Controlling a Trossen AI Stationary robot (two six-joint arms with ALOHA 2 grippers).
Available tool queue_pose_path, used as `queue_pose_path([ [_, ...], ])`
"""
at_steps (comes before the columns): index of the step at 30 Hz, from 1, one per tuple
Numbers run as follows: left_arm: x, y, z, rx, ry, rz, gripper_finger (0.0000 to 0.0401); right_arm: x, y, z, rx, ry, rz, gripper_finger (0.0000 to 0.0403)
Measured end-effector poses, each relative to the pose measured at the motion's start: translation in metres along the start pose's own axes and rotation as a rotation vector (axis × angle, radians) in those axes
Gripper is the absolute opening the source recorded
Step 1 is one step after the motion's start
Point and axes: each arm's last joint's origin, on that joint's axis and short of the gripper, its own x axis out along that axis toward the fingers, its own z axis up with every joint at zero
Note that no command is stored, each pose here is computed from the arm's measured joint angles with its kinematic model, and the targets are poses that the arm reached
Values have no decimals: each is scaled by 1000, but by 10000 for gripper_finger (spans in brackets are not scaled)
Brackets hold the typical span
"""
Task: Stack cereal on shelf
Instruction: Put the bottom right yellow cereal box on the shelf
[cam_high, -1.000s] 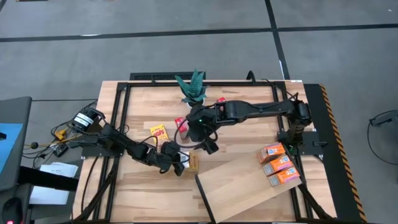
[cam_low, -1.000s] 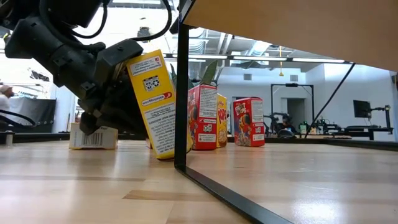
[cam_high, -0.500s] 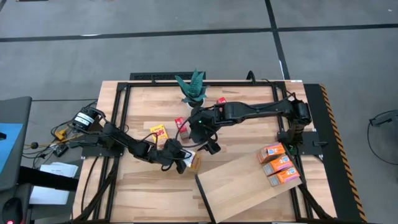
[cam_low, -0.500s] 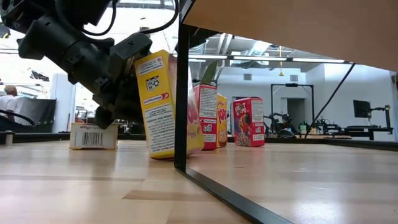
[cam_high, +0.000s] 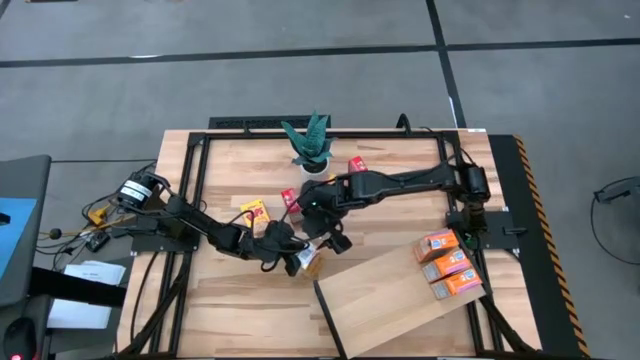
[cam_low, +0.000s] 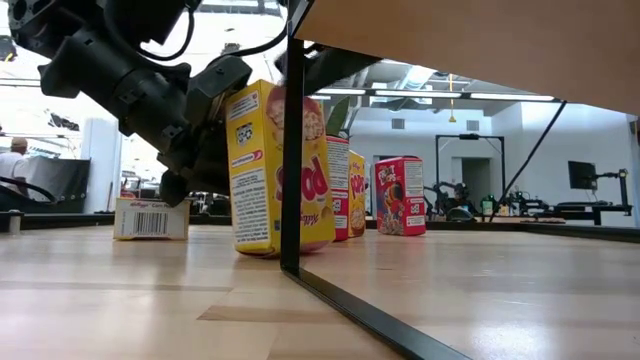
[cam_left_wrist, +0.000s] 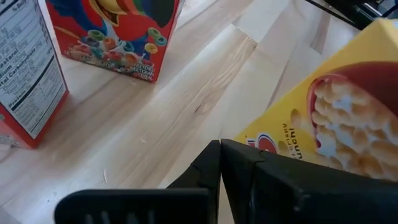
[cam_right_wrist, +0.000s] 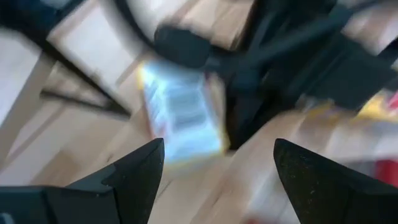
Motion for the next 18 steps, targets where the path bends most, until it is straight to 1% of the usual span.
queue_pose_path([
  [11, 0, 1, 1, 16, -9, 10, 0, 0, 1, 0, 26, -3, 18, 327],
  [16, 0, 1, 1, 16, -14, 14, 0, 9, 3, -2, 49, 13, 34, 327],
  [18, 0, 1, 1, 17, -16, 14, 0, 8, 4, 2, 40, -6, 27, 327],
])
